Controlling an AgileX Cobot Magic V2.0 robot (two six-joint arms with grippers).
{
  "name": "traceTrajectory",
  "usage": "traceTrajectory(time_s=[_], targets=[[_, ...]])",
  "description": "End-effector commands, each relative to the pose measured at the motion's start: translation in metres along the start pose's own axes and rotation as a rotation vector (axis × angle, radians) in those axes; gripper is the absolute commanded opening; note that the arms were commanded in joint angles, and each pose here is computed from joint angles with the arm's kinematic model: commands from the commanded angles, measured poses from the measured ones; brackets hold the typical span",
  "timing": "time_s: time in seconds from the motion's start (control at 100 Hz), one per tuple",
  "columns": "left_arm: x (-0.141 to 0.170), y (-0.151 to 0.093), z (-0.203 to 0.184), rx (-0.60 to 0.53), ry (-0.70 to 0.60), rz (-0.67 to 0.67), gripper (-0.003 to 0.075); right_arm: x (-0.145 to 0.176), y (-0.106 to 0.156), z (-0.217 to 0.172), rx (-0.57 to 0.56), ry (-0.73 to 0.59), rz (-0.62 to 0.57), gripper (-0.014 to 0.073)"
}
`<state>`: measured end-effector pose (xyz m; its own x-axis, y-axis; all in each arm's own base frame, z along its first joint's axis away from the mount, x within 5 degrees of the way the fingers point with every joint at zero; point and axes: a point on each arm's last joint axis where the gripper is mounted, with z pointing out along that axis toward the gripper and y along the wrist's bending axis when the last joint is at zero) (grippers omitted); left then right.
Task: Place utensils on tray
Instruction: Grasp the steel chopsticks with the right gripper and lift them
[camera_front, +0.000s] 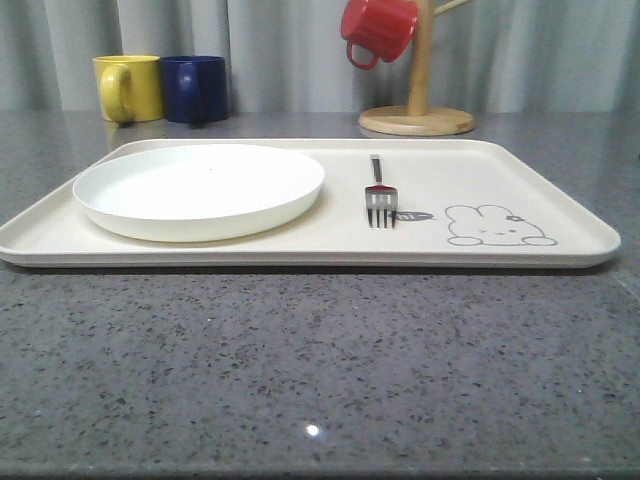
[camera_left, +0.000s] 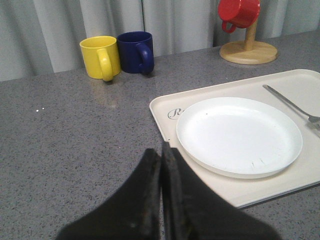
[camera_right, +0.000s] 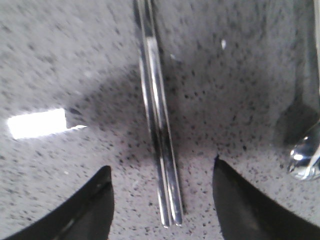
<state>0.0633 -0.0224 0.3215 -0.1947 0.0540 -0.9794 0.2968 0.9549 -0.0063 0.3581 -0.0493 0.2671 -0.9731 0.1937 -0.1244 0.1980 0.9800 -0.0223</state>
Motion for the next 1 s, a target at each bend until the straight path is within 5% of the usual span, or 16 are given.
traceTrajectory(time_s=[0.0, 0.21, 0.54, 0.76, 0.99], targets=[[-0.014, 0.001, -0.002, -0.005, -0.087, -0.003, -0.0019, 0.006, -0.004, -0.014, -0.023, -0.012, -0.008, 0.0445], [-0.014, 0.001, -0.002, -0.005, -0.087, -0.003, -0.0019, 0.003, 0.001, 0.0, -0.07, 0.005, -0.013, 0.0425], [-0.014, 0.001, -0.002, -0.005, -0.087, -0.003, -0.0019, 0.002, 0.0, 0.001, -0.066, 0.005, -0.013, -0.0074], [-0.014, 0.001, -0.002, -0.005, -0.087, -0.003, -0.0019, 0.008, 0.008, -0.025, -0.092, -0.085, -0.026, -0.0068], [-0.014, 0.001, -0.002, -0.005, -0.087, -0.003, -0.0019, 0.03, 0.049, -0.072, -0.156, -0.233, -0.144, -0.0068]])
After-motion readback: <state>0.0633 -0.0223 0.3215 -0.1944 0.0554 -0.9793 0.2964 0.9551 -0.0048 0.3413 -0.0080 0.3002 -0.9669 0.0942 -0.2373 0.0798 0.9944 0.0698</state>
